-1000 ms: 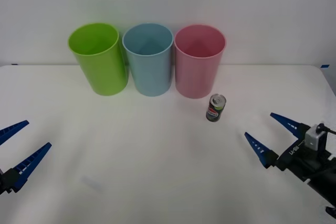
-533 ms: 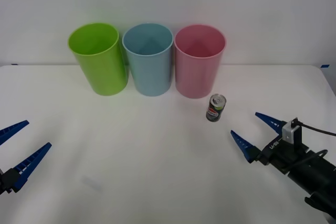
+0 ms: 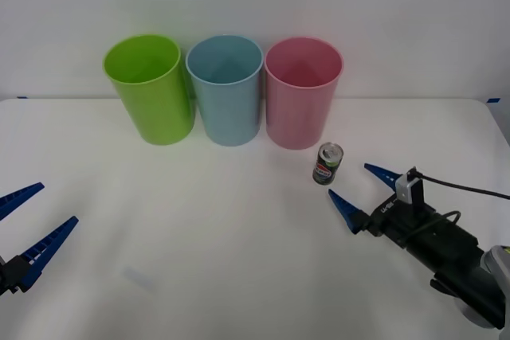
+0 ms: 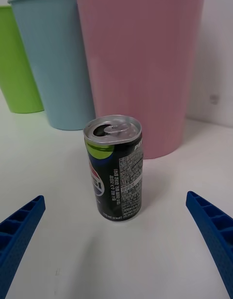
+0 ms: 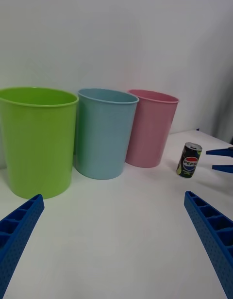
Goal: Grasp the object on the table and drop it into the matching bin: aluminum can to the light blue bin, PET bottle to the pink bin.
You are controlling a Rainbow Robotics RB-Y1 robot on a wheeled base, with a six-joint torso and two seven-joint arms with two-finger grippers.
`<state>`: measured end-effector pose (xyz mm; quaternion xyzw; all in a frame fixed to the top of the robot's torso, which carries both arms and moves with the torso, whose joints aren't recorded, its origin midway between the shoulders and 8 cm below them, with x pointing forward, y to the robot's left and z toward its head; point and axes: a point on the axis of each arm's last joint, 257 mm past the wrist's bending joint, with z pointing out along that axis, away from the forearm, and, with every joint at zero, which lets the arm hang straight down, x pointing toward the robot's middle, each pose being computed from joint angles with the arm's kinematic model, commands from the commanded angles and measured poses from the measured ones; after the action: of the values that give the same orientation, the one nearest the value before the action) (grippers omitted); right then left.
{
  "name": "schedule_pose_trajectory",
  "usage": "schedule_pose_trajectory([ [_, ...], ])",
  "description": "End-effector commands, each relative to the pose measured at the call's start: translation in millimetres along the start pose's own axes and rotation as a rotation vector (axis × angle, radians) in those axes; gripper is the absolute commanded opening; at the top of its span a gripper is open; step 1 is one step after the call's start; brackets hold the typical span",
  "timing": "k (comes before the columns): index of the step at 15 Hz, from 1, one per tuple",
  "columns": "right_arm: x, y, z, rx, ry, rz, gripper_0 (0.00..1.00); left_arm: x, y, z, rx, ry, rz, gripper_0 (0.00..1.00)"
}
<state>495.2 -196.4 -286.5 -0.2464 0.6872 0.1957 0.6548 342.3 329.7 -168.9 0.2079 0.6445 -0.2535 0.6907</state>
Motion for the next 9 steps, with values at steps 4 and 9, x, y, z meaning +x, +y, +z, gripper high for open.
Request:
schedule_pose_trajectory([
  [4,2,0.7,26,-0.001,0.0,-0.001,1.0,0,0.0,0,0.0,0.0,0.0,1.0],
  [9,4,1.3,48,0.002,0.009,-0.002,1.0,0,0.0,0,0.0,0.0,0.0,1.0],
])
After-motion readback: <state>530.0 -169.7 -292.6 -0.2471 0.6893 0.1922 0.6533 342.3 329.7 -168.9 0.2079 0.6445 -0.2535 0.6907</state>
